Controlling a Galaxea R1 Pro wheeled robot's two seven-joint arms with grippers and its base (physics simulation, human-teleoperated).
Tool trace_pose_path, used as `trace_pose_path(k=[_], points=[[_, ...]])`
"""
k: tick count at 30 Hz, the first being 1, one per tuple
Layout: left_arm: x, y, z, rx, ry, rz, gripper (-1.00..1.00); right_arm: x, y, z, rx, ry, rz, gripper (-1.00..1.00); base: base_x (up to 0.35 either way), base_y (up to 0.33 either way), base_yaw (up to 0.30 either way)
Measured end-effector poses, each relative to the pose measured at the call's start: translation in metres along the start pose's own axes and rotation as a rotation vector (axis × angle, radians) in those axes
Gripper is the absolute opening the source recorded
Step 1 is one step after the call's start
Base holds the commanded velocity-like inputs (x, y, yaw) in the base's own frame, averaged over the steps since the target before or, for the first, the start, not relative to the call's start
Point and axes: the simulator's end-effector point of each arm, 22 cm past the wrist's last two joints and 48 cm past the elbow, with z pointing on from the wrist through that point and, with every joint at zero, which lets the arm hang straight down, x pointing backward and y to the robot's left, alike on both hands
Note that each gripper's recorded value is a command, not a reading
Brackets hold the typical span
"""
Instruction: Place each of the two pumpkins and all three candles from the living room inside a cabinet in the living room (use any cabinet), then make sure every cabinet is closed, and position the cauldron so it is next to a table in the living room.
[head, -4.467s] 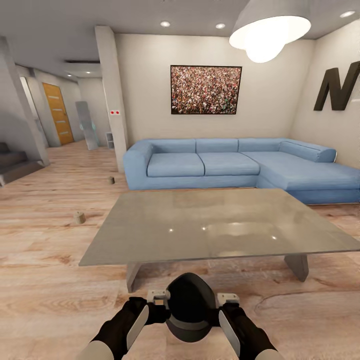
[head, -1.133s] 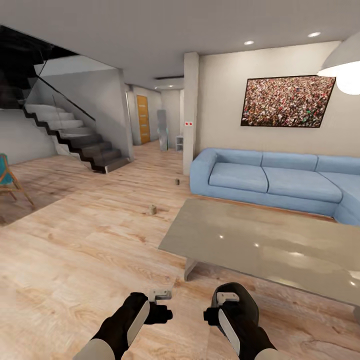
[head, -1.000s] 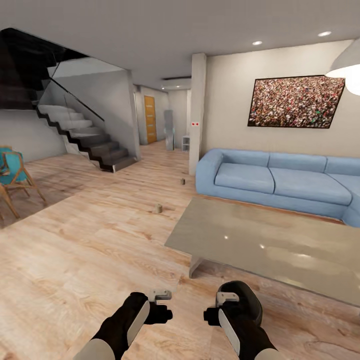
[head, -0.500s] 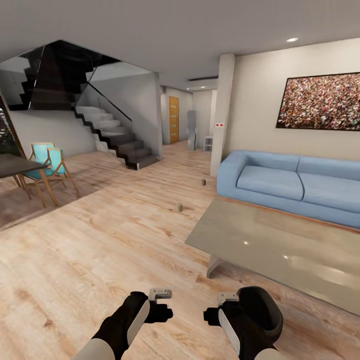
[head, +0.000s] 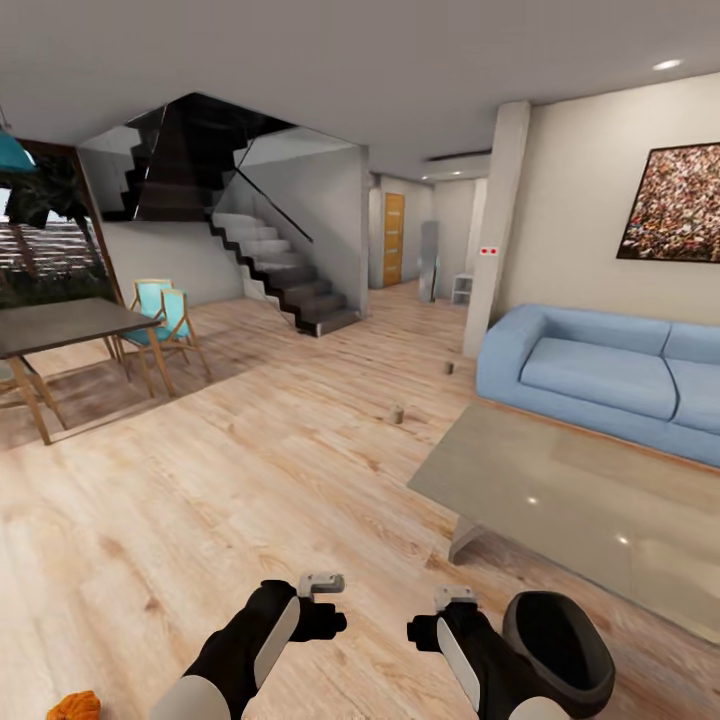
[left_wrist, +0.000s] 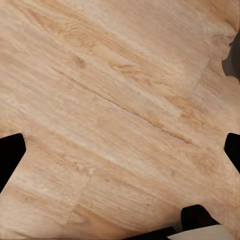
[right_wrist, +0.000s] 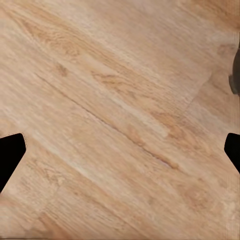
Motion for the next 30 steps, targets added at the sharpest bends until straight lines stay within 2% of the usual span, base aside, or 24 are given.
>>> trace_pose_path(k=[8, 19, 30], points=[[-0.0001, 0.0003, 0.0001, 0.001, -0.001, 0.0, 1.0, 0.0001, 0.0, 0.0001, 0.0, 0.0, -0.001, 1.0, -0.159, -0.183, 0.293], [-0.0003, -0.0003, -0.0001, 0.006, -0.002, -0.001, 1.0, 0.0, 0.0, 0.0, 0.0, 0.0, 0.0, 1.0, -0.044, -0.02, 0.293], [-0.0003, -0.0019, 0.0001, 0.008, -0.001, 0.001, 1.0, 0.0, 0.0, 0.0002, 0.0, 0.0, 0.0, 1.0, -0.227, -0.123, 0.293]])
